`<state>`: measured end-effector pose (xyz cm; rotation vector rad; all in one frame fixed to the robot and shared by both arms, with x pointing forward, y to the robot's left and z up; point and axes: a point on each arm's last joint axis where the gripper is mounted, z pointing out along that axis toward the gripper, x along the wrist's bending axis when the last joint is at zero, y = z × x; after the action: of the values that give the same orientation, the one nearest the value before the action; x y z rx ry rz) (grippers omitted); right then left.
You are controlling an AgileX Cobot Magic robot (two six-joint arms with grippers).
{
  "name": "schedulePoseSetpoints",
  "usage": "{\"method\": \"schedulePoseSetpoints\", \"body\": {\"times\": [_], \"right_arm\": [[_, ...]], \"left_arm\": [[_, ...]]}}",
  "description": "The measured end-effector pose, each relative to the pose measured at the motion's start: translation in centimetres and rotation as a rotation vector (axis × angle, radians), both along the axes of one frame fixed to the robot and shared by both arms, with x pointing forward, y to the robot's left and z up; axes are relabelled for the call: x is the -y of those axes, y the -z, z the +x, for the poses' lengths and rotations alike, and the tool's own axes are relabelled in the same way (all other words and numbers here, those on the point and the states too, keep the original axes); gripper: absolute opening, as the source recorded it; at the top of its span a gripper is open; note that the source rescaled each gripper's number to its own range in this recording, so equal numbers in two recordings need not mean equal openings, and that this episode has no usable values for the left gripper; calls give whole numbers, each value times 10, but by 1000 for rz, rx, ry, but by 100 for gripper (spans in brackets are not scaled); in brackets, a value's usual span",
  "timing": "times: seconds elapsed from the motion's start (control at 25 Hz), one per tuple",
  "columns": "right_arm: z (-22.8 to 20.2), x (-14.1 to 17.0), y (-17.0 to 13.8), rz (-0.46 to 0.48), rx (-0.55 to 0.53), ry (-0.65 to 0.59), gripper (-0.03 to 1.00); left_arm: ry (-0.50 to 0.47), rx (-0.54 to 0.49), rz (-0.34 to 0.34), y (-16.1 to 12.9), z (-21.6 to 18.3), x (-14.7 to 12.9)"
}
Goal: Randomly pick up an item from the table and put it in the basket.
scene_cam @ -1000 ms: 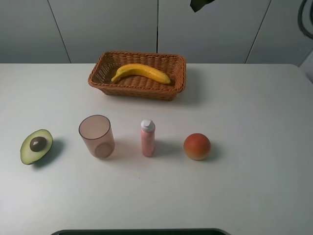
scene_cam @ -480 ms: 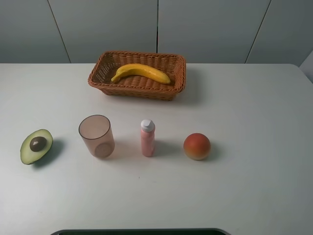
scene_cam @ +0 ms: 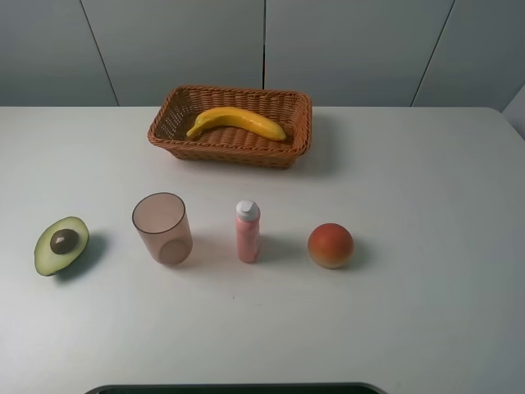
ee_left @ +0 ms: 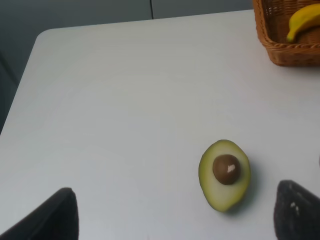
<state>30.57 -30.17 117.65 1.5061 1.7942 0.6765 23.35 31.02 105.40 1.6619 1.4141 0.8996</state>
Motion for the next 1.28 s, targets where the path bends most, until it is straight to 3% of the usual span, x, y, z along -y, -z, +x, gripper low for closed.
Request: {"method": "schedulePoseSetpoints", "body": {"times": [0.36, 0.52, 0.72, 1.28], "right_arm": [[-85, -11, 55, 48, 197, 45, 100], [-93, -12, 92, 68, 218, 60, 100], [-76, -10, 122, 94, 164, 73, 100], [-74, -10, 124, 115, 185, 93, 100]], "left_arm": [[0, 0, 0, 0, 0, 0], [0, 0, 0, 0, 0, 0], [0, 0, 0, 0, 0, 0], [-1, 0, -2, 0, 0, 0]]}}
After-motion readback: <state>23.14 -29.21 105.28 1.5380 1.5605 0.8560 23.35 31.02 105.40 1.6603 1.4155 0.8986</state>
